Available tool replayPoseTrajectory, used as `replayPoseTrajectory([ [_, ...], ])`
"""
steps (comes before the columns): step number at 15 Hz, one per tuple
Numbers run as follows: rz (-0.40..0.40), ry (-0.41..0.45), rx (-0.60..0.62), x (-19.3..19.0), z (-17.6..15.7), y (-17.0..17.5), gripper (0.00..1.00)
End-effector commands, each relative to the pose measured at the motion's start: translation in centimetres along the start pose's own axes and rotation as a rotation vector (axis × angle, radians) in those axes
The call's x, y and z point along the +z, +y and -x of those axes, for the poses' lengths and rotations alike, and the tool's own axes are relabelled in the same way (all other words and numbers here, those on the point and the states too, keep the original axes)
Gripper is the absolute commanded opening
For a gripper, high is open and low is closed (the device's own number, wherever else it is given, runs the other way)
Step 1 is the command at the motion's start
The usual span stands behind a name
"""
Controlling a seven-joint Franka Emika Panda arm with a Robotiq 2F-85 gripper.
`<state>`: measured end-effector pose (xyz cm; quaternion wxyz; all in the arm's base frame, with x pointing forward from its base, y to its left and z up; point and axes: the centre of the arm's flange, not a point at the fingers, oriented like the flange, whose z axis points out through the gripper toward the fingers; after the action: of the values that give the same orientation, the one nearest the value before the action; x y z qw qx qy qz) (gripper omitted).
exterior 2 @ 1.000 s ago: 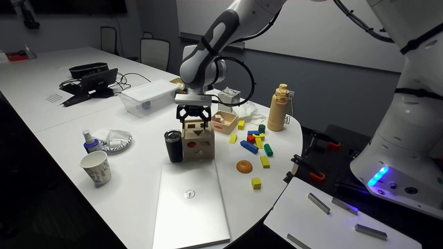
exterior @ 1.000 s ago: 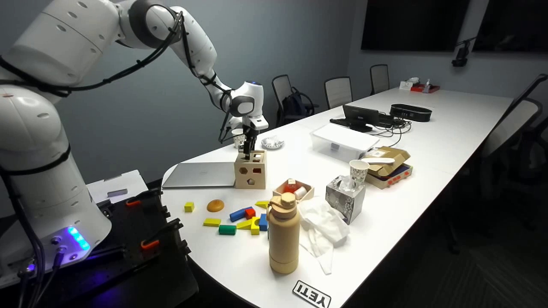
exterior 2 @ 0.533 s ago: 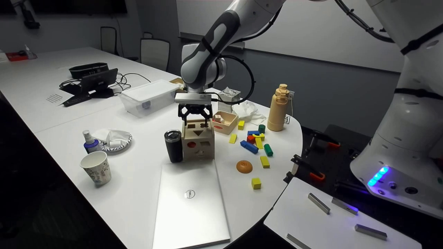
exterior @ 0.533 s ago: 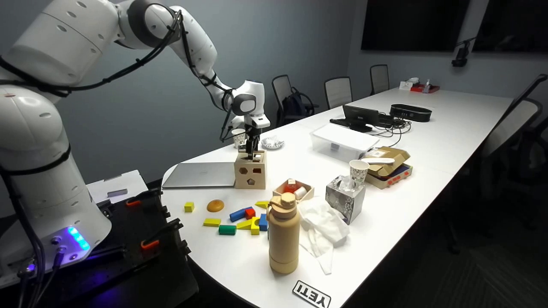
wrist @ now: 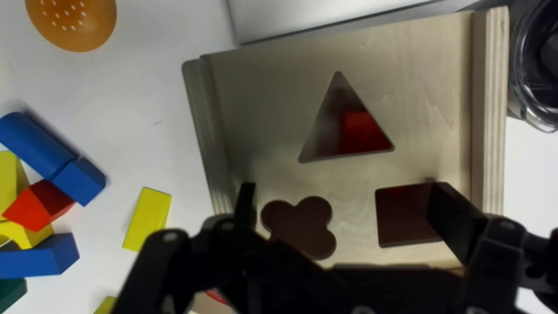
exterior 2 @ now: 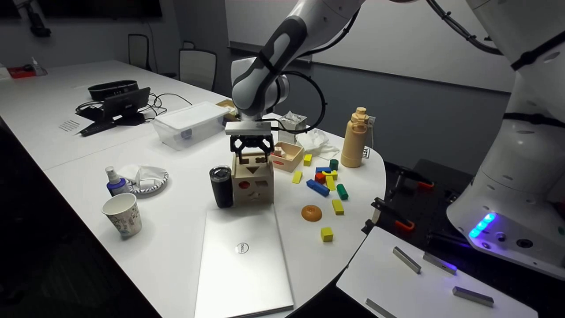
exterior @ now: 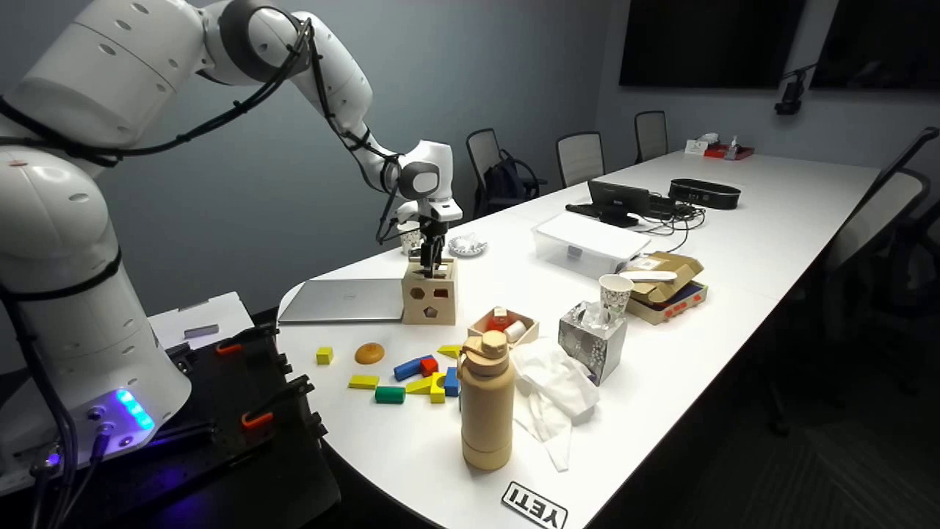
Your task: Open the door of the box
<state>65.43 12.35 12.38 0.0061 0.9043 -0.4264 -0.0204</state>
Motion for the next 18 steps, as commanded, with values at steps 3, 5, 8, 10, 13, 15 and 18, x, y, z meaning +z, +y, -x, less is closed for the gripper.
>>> replayPoseTrajectory([
  [3,0.06,-0.006,-0.007,1.2,1.4,-0.8,1.0],
  [5,0.063,-0.007,-0.001,1.5,1.5,-0.6,1.0],
  [8,0.053,-0.016,0.003,1.7,1.7,-0.6,1.0],
  [10,0.049,-0.029,-0.003,1.7,2.0,-0.6,1.0],
  [13,0.04,-0.05,-0.013,1.9,2.4,-0.6,1.0],
  [15,0.039,-0.058,-0.016,1.9,2.7,-0.7,1.0],
  [18,0.035,-0.072,-0.023,2.0,3.0,-0.8,1.0],
])
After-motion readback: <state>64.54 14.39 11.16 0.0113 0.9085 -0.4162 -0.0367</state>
